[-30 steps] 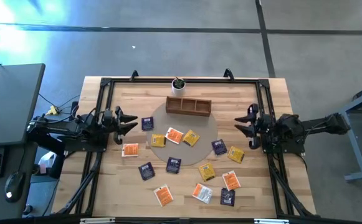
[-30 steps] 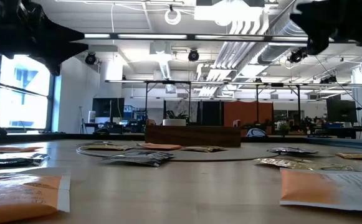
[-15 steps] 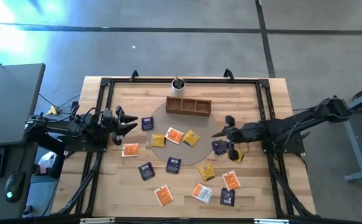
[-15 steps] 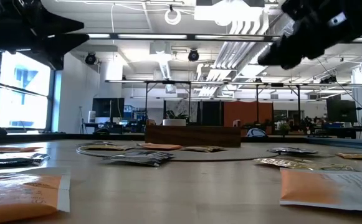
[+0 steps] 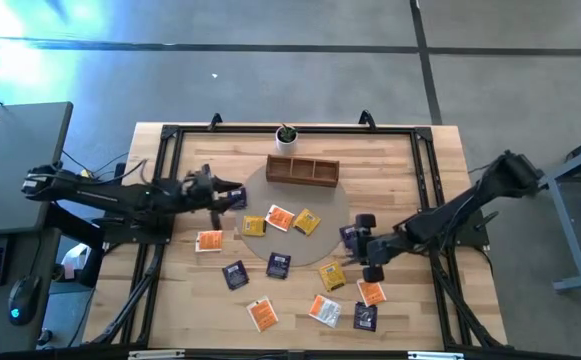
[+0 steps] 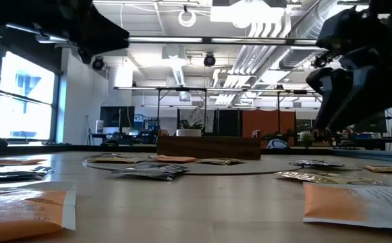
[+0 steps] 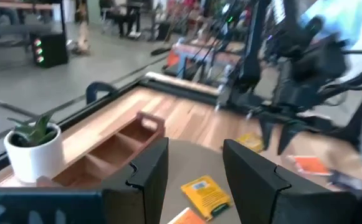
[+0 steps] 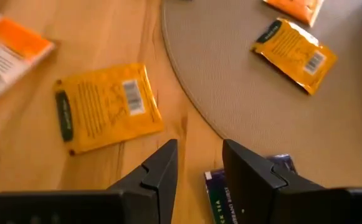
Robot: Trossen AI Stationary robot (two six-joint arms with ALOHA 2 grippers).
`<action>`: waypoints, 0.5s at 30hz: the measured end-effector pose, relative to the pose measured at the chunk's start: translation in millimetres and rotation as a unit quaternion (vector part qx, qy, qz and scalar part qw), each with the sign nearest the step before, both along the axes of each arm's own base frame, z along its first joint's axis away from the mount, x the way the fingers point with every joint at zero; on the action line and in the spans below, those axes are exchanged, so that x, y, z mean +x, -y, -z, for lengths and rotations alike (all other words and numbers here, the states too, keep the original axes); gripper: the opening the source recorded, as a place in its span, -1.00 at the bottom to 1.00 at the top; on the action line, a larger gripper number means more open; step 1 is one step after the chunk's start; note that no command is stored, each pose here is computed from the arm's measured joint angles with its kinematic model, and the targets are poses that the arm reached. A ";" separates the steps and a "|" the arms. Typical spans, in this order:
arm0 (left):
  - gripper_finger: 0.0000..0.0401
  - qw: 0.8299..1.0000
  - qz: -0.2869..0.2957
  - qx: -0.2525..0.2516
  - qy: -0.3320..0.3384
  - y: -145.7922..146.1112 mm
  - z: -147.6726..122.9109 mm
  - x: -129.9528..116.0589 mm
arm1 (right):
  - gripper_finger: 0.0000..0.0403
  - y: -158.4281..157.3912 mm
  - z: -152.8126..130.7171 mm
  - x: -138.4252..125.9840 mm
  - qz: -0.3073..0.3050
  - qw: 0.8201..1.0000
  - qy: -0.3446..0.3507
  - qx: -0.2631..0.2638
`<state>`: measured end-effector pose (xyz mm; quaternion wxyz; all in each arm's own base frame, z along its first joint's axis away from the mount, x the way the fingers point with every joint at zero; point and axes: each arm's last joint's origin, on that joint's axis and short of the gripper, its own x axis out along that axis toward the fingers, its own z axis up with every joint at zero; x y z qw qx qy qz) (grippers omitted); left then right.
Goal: Pick & Place Tea
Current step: Put the purple tea bag into the right section of the wooden organizer
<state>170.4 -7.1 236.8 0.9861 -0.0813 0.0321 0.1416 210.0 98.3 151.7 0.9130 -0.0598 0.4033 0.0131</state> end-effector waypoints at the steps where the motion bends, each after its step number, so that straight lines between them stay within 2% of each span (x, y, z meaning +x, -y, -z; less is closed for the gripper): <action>1: -0.24 1.000 0.000 0.003 -0.008 0.5 -0.4 4.6 | -0.39 -2.4 3.2 -0.2 -0.006 1.000 -0.005 -0.010; 4: -0.24 1.000 0.000 0.001 -0.017 1.7 -6.3 16.5 | -0.39 -5.4 17.6 -0.7 -0.018 0.998 -0.028 -0.045; 8: -0.24 0.999 0.003 -0.039 0.006 3.3 -22.4 27.7 | -0.39 -2.1 31.1 2.1 -0.003 0.996 -0.049 -0.077; 15: -0.24 0.997 0.054 -0.045 0.016 6.9 -34.7 33.9 | -0.39 8.0 41.2 7.8 0.021 0.993 -0.072 -0.089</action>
